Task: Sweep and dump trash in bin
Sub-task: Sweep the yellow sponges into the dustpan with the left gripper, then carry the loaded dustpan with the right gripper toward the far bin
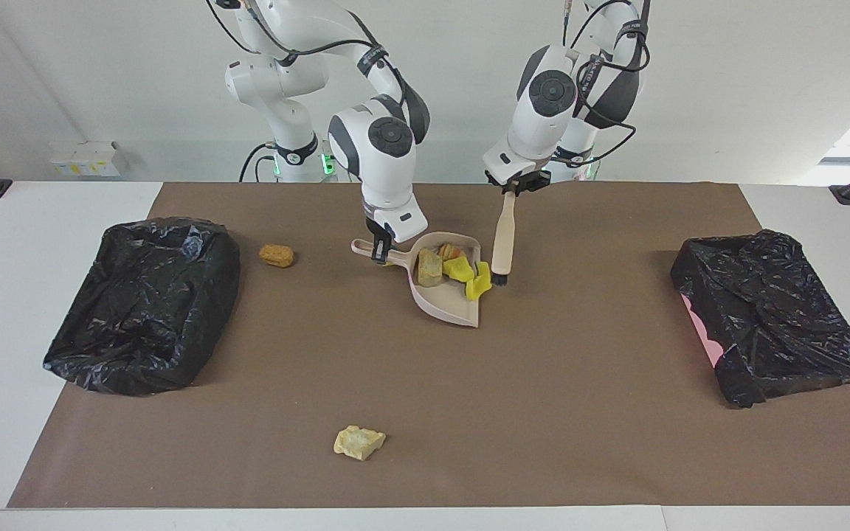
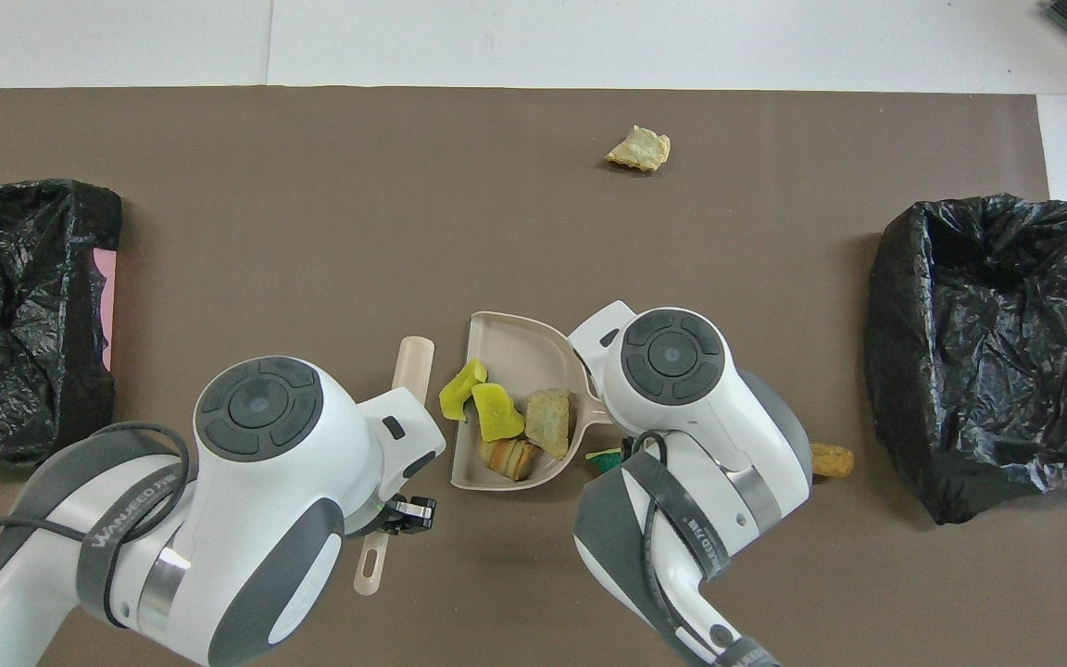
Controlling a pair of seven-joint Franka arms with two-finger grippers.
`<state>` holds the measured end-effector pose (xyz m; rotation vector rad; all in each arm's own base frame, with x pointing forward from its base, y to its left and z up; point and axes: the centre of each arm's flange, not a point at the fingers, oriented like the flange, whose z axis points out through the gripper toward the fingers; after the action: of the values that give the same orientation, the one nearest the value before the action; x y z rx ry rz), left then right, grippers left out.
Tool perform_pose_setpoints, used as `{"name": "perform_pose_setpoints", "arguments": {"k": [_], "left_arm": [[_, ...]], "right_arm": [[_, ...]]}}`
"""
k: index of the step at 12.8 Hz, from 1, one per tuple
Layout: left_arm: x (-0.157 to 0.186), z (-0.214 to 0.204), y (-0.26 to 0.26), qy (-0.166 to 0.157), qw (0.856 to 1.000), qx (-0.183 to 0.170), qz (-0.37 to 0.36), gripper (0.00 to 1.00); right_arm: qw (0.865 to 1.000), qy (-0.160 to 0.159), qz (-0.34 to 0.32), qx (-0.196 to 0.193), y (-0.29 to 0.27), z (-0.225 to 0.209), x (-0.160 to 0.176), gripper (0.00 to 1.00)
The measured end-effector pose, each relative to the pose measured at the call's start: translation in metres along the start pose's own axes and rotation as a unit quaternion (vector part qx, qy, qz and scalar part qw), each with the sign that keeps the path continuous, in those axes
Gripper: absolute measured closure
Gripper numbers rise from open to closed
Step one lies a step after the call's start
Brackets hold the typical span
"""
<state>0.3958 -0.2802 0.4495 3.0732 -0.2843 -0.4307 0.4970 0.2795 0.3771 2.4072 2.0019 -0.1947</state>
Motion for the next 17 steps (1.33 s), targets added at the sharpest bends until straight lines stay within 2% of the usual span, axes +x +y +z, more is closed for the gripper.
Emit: {"name": "perform_pose_setpoints", "arguments": {"k": [2, 4, 6, 10, 12, 14, 17], "left_arm": [[0.008, -0.001, -0.010, 0.016, 0.999, -0.008, -0.029, 0.74], [0.010, 0.004, -0.018, 0.011, 0.999, -0.008, -0.046, 0.74], [0.007, 0.013, -0.017, 0.005, 0.999, -0.003, -0.053, 0.74], [-0.006, 0.045, 0.007, 0.007, 0.998, 0.010, -0.067, 0.74], [-0.014, 0.057, 0.022, 0.003, 0.998, 0.007, -0.064, 0.74], [-0.028, 0.071, 0.051, 0.009, 0.998, -0.011, -0.058, 0.74], [-0.064, 0.105, 0.096, 0.024, 0.998, -0.002, -0.062, 0.74]], "right_arm": [[0.999, 0.033, 0.008, 0.020, 0.006, -0.002, -0.006, 0.67], [0.997, 0.068, 0.011, 0.027, 0.017, -0.007, -0.014, 0.67], [0.994, 0.107, -0.013, 0.021, 0.035, -0.014, -0.030, 0.67], [0.983, 0.176, -0.044, 0.006, 0.084, -0.031, -0.094, 0.67], [0.981, 0.185, -0.052, 0.001, 0.098, -0.034, -0.119, 0.67], [0.981, 0.185, -0.058, 0.015, 0.108, -0.036, -0.149, 0.67], [0.980, 0.188, -0.052, 0.041, 0.122, -0.047, -0.204, 0.67]]}}
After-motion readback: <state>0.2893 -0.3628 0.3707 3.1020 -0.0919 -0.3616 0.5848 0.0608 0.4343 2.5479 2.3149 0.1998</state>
